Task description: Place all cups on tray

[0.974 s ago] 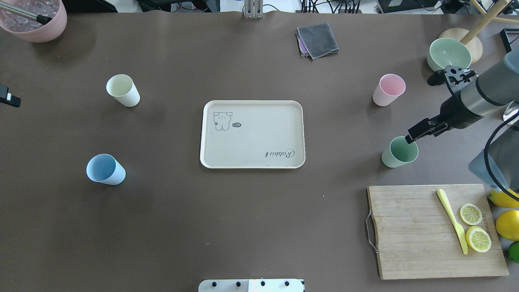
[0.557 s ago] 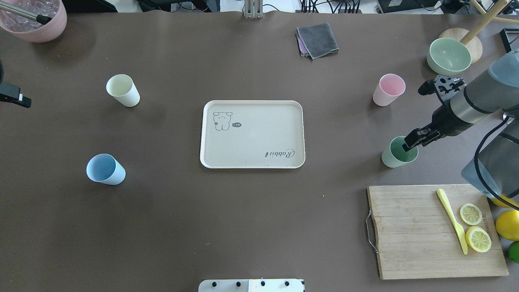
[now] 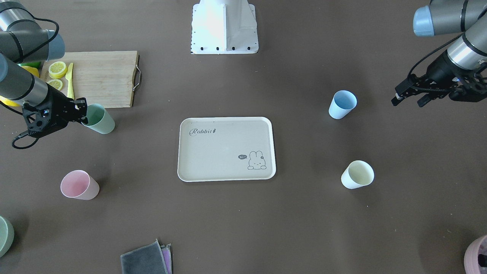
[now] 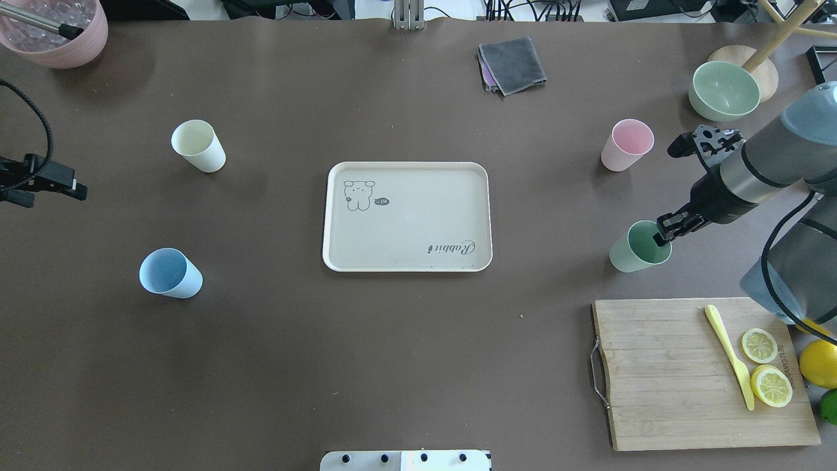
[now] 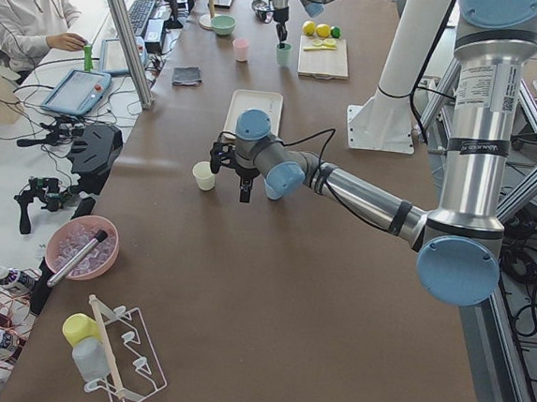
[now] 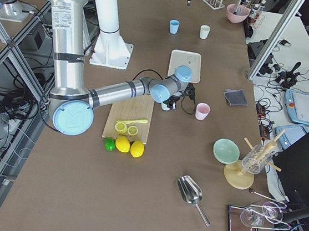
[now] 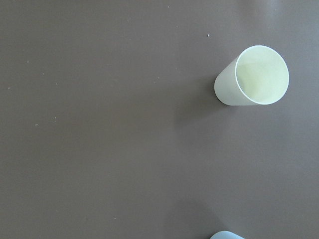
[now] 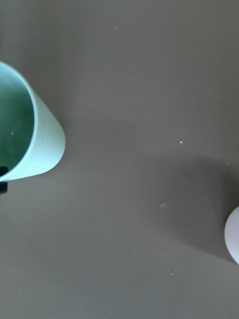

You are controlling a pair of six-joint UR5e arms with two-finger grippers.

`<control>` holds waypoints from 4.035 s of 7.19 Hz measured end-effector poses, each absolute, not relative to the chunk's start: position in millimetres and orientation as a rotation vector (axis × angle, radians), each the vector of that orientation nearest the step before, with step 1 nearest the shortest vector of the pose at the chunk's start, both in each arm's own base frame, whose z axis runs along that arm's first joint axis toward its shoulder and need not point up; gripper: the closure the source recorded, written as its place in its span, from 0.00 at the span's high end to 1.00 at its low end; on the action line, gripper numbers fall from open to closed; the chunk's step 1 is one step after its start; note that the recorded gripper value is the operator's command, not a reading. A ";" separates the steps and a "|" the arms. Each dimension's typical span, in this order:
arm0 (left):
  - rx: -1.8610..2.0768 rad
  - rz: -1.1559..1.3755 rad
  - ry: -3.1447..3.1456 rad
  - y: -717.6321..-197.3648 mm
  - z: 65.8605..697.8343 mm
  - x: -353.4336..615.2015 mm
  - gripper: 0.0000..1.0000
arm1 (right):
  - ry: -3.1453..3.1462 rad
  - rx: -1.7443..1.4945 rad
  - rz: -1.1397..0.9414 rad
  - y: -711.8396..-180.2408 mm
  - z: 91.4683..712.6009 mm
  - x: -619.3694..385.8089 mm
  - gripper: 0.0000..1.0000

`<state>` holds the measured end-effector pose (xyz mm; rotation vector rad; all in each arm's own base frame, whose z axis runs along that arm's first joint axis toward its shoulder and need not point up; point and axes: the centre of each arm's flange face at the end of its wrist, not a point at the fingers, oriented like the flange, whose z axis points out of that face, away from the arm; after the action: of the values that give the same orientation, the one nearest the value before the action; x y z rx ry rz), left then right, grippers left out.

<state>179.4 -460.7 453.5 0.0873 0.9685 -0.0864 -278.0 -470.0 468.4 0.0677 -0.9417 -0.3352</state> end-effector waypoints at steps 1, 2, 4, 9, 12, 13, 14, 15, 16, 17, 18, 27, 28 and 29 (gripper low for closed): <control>0.084 -0.073 0.953 -448.7 447.4 203.7 0.96 | -0.952 0.089 -0.328 -473.2 454.9 -272.5 0.00; 0.083 -0.047 0.934 -433.9 442.9 231.3 0.93 | -0.962 0.109 -0.316 -481.0 440.7 -269.9 0.00; 0.102 0.016 0.869 -405.9 448.7 283.3 0.51 | -0.982 0.114 -0.264 -501.0 405.3 -279.9 0.00; 0.104 0.046 0.884 -399.3 430.1 328.8 0.00 | -1.006 0.111 -0.216 -515.3 365.8 -293.7 0.00; 0.099 -0.029 0.987 -445.4 301.4 388.1 0.00 | -1.033 0.080 -0.162 -515.2 322.2 -343.0 0.00; 0.086 -0.051 0.988 -461.0 264.5 410.7 0.00 | -1.032 0.068 -0.152 -505.6 310.4 -370.1 0.00; 0.092 -0.060 0.981 -466.3 245.9 429.8 0.00 | -1.025 0.057 -0.148 -492.4 303.8 -396.7 0.00; 0.117 -0.060 0.965 -465.2 237.1 451.3 0.00 | -1.014 0.051 -0.149 -480.6 300.8 -421.1 0.00; 0.133 -0.057 0.951 -464.4 232.7 470.2 0.00 | -1.008 0.043 -0.145 -474.3 297.0 -439.3 0.00; 0.136 -0.053 0.942 -463.9 231.3 481.8 0.00 | -1.002 0.045 -0.140 -473.1 293.8 -448.9 0.00; 0.136 -0.050 0.939 -464.5 230.6 489.4 0.00 | -0.997 0.053 -0.130 -476.2 290.0 -455.3 0.00; 0.236 -0.044 0.956 -517.4 260.6 389.9 0.97 | -0.992 0.145 0.008 -572.7 308.3 -309.6 0.98; 0.267 -0.020 0.920 -533.1 280.0 359.7 0.97 | -0.948 0.161 0.005 -592.7 342.7 -278.3 0.98; 0.279 -0.007 0.885 -549.0 295.7 332.0 0.97 | -0.903 0.152 0.003 -609.8 379.1 -264.3 0.97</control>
<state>332.0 -549.0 295.7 0.2794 0.8853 -0.0065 -264.3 -609.8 379.1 0.1520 -0.9027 0.0027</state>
